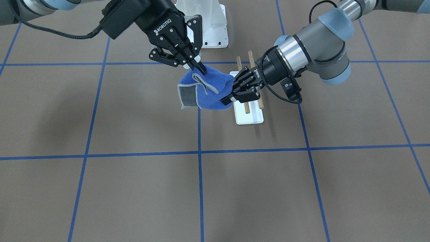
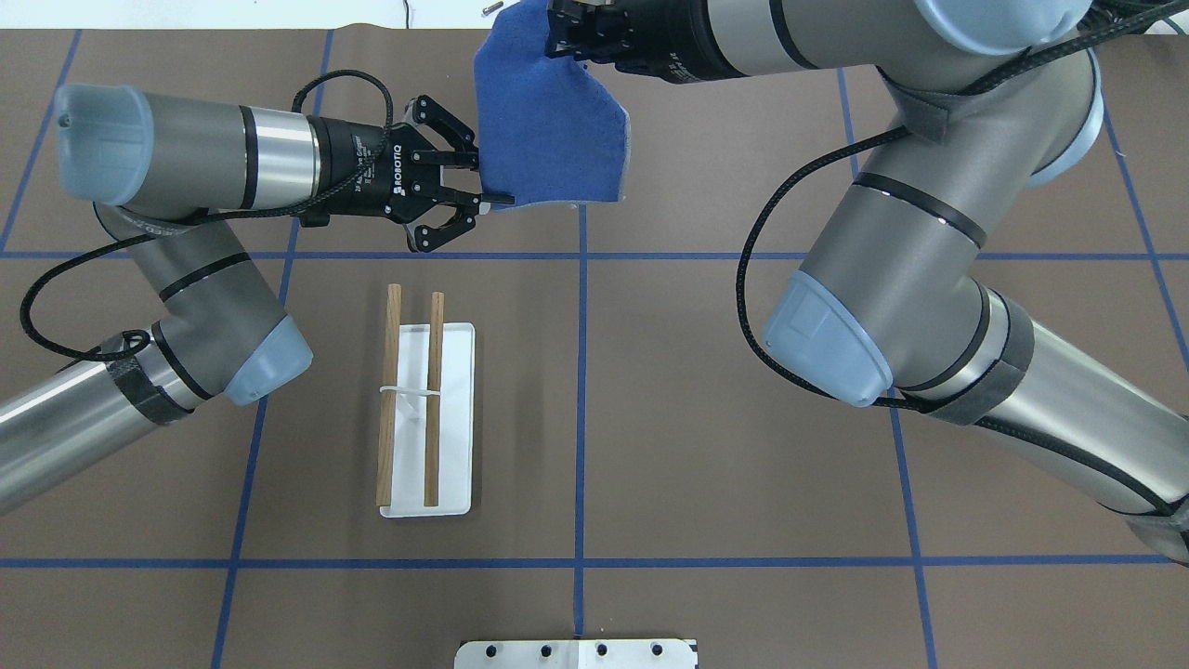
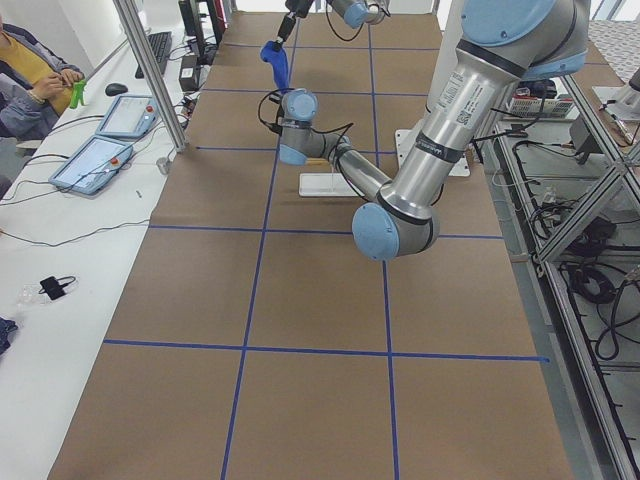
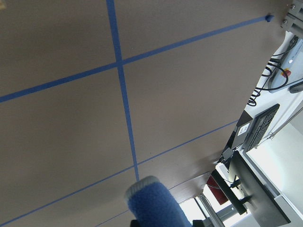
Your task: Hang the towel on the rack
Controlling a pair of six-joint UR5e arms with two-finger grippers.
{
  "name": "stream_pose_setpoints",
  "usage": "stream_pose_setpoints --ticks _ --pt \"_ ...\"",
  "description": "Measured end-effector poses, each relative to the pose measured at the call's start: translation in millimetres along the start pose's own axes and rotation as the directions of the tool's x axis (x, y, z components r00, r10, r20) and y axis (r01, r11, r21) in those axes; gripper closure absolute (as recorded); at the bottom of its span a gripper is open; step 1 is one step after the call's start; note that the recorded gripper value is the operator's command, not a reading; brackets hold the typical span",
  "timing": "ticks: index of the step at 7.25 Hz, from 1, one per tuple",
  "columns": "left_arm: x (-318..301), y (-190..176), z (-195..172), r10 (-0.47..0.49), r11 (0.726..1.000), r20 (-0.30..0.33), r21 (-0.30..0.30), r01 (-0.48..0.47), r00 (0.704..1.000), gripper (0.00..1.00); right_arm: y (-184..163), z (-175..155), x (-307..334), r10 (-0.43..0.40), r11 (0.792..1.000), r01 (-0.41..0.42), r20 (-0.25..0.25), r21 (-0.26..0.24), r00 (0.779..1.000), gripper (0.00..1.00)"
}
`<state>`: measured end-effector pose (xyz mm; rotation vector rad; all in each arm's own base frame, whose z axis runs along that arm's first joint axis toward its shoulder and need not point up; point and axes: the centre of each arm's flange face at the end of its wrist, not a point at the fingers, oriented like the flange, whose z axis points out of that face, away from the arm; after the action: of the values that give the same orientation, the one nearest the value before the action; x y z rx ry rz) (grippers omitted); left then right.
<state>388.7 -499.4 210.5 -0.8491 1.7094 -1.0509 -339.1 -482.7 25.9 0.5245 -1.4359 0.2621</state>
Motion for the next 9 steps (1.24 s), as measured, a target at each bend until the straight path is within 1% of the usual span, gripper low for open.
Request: stream_pose_setpoints --ticks 1,2,5,6,7,8,9 --pt "-5 -6 0 0.034 0.999 0.0 -0.017 -0.034 0.999 1.0 0 1 2 0.012 1.0 -0.012 -0.005 0.002 1.0 0.0" --pt "-6 -10 2 0.07 0.997 -0.006 -0.019 -0.07 0.998 1.0 1 0 5 0.036 0.999 -0.036 -0.012 0.009 0.999 0.0" --pt "6 -20 10 0.107 0.994 -0.093 0.025 -0.106 0.99 1.0 12 -19 24 0.061 0.998 -0.06 -0.015 0.02 0.998 0.0" --pt "7 -20 11 0.123 0.992 -0.104 0.029 -0.12 0.987 1.0 15 -25 29 0.061 0.998 -0.06 -0.015 0.02 0.998 0.0" --pt "7 -19 10 0.162 0.987 -0.11 0.027 -0.16 0.981 1.0 16 -29 32 0.061 0.998 -0.06 -0.015 0.021 0.998 0.0" --pt "6 -16 6 0.272 0.962 -0.115 0.025 -0.271 0.955 1.0 17 -30 35 0.06 0.998 -0.059 -0.018 0.022 0.998 0.0" --pt "4 -12 -2 0.466 0.885 -0.12 0.032 -0.465 0.877 1.0 17 -30 38 0.056 0.998 -0.056 -0.021 0.022 0.998 0.0"
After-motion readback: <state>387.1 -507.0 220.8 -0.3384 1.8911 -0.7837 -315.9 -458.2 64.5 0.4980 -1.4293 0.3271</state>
